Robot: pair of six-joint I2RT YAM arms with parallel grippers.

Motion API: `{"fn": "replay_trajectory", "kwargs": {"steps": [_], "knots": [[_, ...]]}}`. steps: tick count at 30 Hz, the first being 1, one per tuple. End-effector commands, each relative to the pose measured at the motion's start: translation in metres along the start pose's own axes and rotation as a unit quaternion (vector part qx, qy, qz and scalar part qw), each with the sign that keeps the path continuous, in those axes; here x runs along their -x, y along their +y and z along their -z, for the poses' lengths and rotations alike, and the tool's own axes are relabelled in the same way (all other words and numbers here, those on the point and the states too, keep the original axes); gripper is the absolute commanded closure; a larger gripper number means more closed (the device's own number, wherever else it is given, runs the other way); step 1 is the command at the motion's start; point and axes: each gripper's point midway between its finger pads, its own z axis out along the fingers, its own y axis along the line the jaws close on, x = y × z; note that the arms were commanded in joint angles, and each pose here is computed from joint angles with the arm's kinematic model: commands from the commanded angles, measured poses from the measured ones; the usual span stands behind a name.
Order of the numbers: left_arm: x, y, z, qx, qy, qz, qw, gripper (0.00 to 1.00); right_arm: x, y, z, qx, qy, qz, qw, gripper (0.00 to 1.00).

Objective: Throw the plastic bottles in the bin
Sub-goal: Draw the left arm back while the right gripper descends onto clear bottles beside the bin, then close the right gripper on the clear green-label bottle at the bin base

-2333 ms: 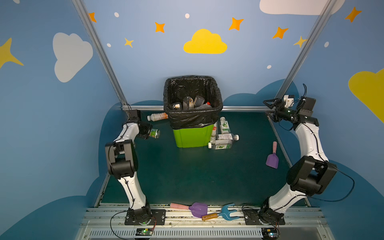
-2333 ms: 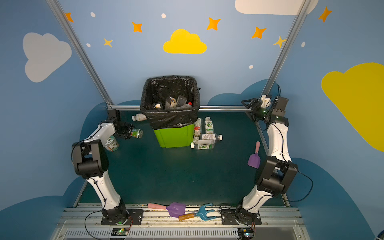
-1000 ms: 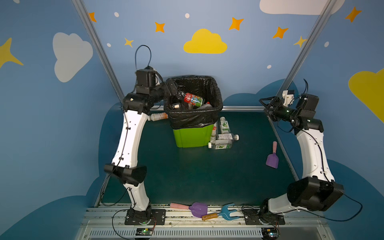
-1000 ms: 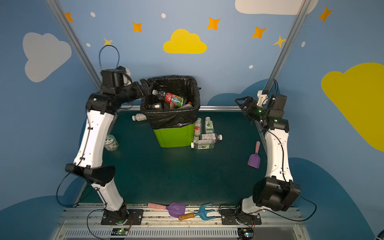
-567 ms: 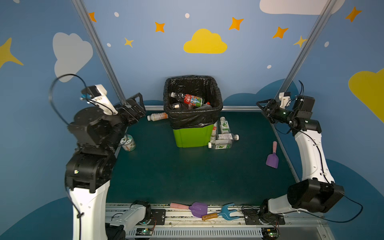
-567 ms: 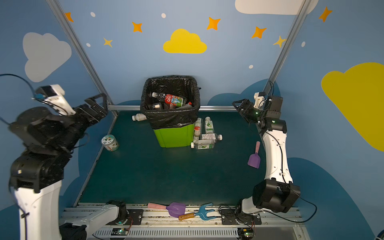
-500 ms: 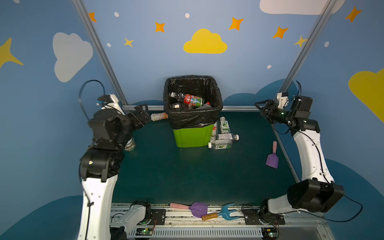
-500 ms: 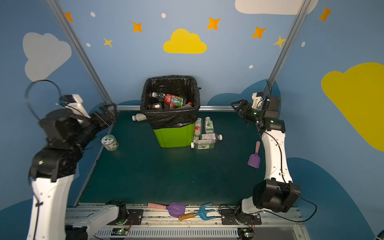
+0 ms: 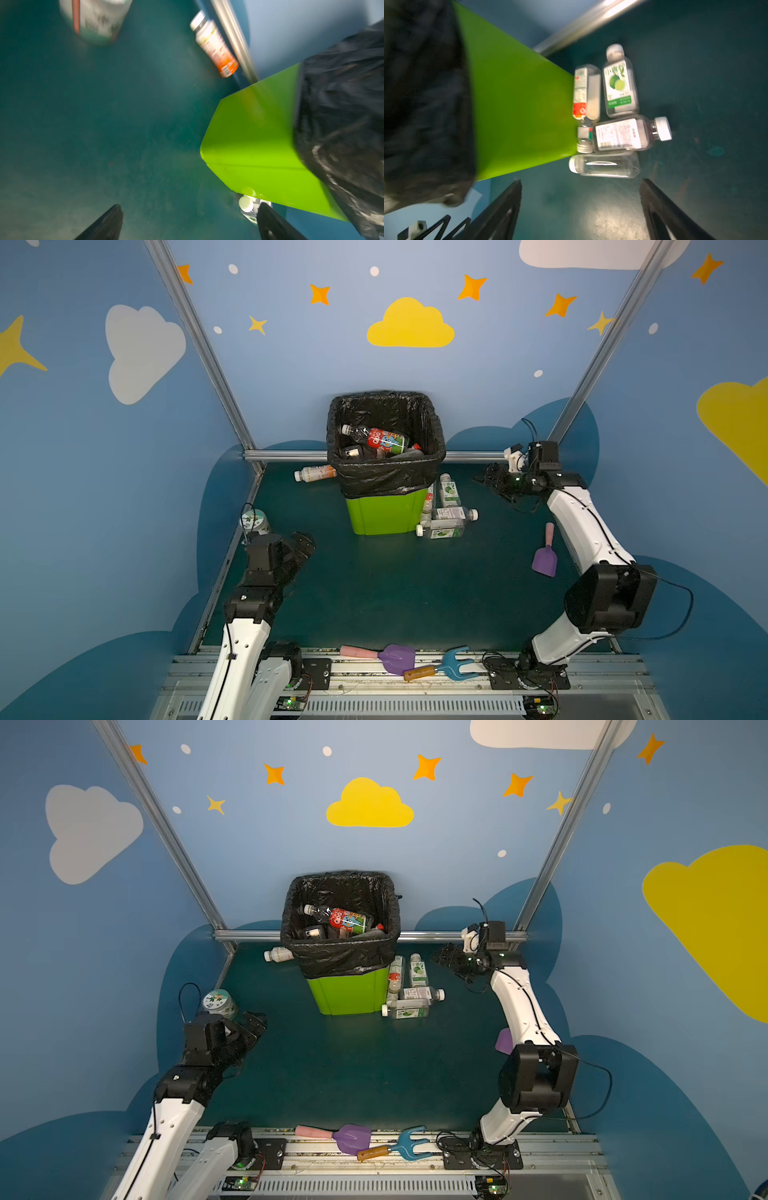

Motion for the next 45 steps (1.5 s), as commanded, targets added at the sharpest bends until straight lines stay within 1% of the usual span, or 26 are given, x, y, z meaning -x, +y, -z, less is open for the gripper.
{"fn": "replay_trajectory", "kwargs": {"steps": [1,4,7,11,13,15,18,21,25,31,35,39,45], "knots": [[-0.017,0.002,-0.01,-0.015,0.036,0.048,0.998,0.0,-0.014,-0.013,-0.016,-0.035,0.02,0.015,0.999,0.13],[-0.024,0.013,-0.008,0.003,0.042,0.035,0.999,0.0,-0.021,-0.015,-0.029,-0.049,0.032,0.021,0.998,0.13],[-0.018,0.015,0.001,0.007,0.022,0.021,1.0,0.0,-0.03,-0.02,-0.04,-0.062,0.056,0.021,0.996,0.13],[-0.008,0.008,0.008,0.005,0.004,0.001,1.0,0.0,-0.06,-0.023,-0.054,-0.062,0.11,0.007,0.992,0.12],[-0.006,0.005,0.007,0.006,0.006,-0.007,1.0,0.0,-0.074,-0.024,-0.063,-0.058,0.134,0.001,0.989,0.12],[-0.006,0.002,0.004,0.007,0.012,-0.013,1.0,0.0,-0.085,-0.027,-0.071,-0.071,0.152,0.007,0.986,0.13],[-0.008,-0.002,-0.002,0.006,0.027,-0.017,0.999,0.0,-0.091,-0.024,-0.08,-0.086,0.167,0.031,0.982,0.12],[-0.008,-0.005,-0.006,0.003,0.032,-0.019,0.999,0.0,-0.087,-0.023,-0.091,-0.105,0.163,0.064,0.979,0.11],[-0.008,-0.007,-0.009,0.0,0.036,-0.021,0.999,0.0,-0.081,-0.029,-0.112,-0.119,0.163,0.083,0.976,0.12],[-0.01,-0.005,-0.007,0.004,0.039,-0.025,0.999,0.0,-0.08,-0.033,-0.139,-0.111,0.172,0.104,0.973,0.13],[-0.01,-0.001,-0.003,0.011,0.036,-0.028,0.999,0.0,-0.082,-0.035,-0.148,-0.106,0.18,0.115,0.971,0.13],[-0.01,0.001,-0.001,0.014,0.032,-0.03,0.999,0.0,-0.095,-0.029,-0.148,-0.083,0.205,0.107,0.969,0.13],[-0.009,0.002,-0.003,0.016,0.031,-0.03,0.999,0.0,-0.122,-0.017,-0.133,-0.046,0.225,0.086,0.969,0.14]]}}
